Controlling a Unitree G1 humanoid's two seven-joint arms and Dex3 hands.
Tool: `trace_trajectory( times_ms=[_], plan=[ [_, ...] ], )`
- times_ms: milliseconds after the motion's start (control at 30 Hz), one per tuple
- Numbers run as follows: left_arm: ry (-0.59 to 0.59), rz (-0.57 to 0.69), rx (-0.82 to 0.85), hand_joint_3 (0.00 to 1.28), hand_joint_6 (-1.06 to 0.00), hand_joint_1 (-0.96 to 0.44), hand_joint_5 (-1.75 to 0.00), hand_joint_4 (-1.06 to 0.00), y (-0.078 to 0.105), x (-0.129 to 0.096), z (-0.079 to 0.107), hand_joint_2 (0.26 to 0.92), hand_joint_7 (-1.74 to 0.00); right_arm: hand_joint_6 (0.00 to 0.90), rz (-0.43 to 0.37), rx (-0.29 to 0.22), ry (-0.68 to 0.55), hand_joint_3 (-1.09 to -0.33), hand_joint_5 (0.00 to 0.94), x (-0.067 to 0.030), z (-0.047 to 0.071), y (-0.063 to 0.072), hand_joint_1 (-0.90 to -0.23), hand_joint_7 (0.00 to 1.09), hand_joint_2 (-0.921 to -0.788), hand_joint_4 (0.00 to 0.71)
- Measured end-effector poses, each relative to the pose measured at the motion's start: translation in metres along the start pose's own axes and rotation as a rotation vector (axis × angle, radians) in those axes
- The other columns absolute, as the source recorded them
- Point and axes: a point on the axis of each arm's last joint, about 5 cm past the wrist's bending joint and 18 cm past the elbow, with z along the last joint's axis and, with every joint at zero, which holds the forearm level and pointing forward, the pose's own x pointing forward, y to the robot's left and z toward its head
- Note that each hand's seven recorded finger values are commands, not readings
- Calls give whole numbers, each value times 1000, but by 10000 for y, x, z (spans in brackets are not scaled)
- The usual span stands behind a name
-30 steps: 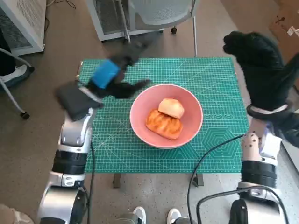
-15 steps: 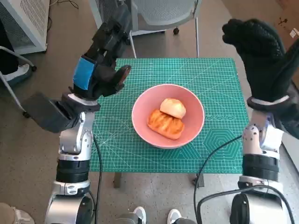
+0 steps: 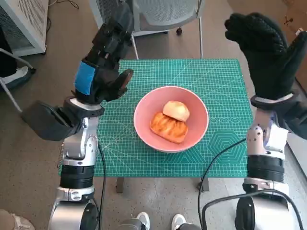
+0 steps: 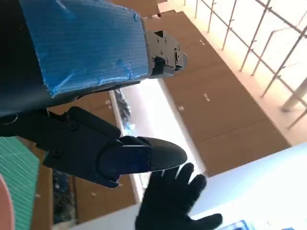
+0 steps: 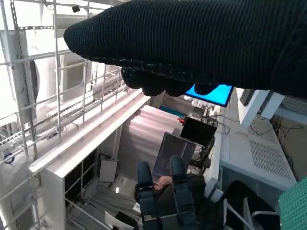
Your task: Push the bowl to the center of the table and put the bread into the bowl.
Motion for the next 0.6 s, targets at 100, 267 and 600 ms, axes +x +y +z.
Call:
trace_trajectory(
  times_ms=[100,267,600],
  plan=[
    [-5,-3,-11,343,-186,-622,-18,-44,0,0,0,921,-47,457,4,-9,-6,-730,2,23,7,4,-640,5,-921,357],
    [-9,-5,-21,330,-177,-606,-14,-37,-1,0,0,921,-55,459,6,-22,2,-731,2,31,-3,7,-639,6,-921,358],
    [-18,-13,-12,310,-152,-597,-12,-35,-11,4,2,921,-69,463,-5,-28,19,-747,1,37,-18,-1,-633,7,-921,357]
  ],
)
